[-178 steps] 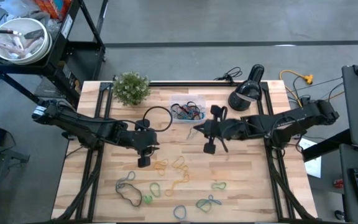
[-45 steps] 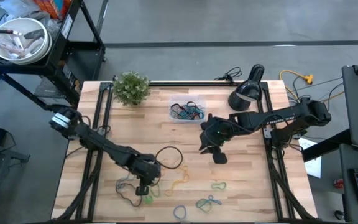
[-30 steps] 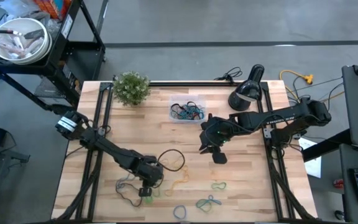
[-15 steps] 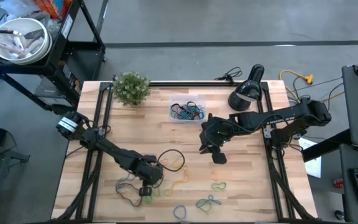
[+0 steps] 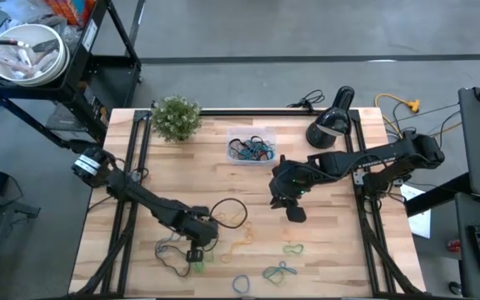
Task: Pick and place rubber bands into bin
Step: Put the green rubberband into the transparent bin
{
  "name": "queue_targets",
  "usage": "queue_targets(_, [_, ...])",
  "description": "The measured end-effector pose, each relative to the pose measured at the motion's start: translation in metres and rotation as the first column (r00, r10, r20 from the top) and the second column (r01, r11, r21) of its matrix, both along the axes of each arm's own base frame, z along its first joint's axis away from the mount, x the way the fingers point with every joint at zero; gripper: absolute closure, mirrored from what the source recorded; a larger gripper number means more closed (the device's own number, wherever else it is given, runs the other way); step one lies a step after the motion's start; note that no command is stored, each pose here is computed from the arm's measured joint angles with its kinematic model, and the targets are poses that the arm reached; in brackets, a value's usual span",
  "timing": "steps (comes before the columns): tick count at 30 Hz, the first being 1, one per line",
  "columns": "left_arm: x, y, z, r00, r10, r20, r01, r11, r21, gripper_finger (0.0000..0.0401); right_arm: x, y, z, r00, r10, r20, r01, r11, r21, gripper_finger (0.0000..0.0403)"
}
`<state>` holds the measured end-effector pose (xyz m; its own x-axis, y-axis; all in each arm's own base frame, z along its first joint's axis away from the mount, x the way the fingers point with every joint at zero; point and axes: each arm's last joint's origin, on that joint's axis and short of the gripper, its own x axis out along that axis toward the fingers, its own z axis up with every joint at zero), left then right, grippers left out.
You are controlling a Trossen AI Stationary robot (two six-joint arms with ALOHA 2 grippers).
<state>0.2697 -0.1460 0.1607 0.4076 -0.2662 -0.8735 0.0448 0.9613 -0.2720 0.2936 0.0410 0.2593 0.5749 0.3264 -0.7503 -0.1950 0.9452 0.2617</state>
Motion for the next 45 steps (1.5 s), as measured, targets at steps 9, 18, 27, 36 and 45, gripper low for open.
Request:
queue_targets(9, [-0.010, 0.013, 0.045, 0.975, 0.093, 0.200, -0.103, 0.994, 0.043, 0.0401, -0.008, 0.007, -0.005, 0.995, 0.023, -0.094, -0.025, 1.000, -0.012, 0.0344])
queue_targets(18, [-0.021, 0.041, 0.092, 0.879, 0.217, 0.424, -0.276, 0.958, 0.081, 0.0401, -0.009, 0.008, -0.004, 0.996, 0.029, -0.082, -0.031, 0.999, -0.023, 0.0344])
queue_targets(27, [-0.026, 0.077, 0.123, 0.755, 0.277, 0.594, -0.440, 0.886, 0.147, 0.0401, -0.012, 0.007, 0.003, 0.999, 0.013, -0.049, -0.015, 1.000, -0.026, 0.0346])
queue_targets(36, [-0.010, 0.118, 0.132, 0.660, 0.302, 0.688, -0.575, 0.792, 0.204, 0.0401, -0.019, 0.005, 0.017, 1.000, -0.020, 0.015, 0.021, 0.999, -0.042, 0.0346])
queue_targets(45, [0.010, 0.163, 0.125, 0.605, 0.336, 0.722, -0.680, 0.690, 0.248, 0.0401, -0.026, 0.002, 0.028, 0.994, -0.092, 0.062, 0.096, 0.993, -0.062, 0.0346])
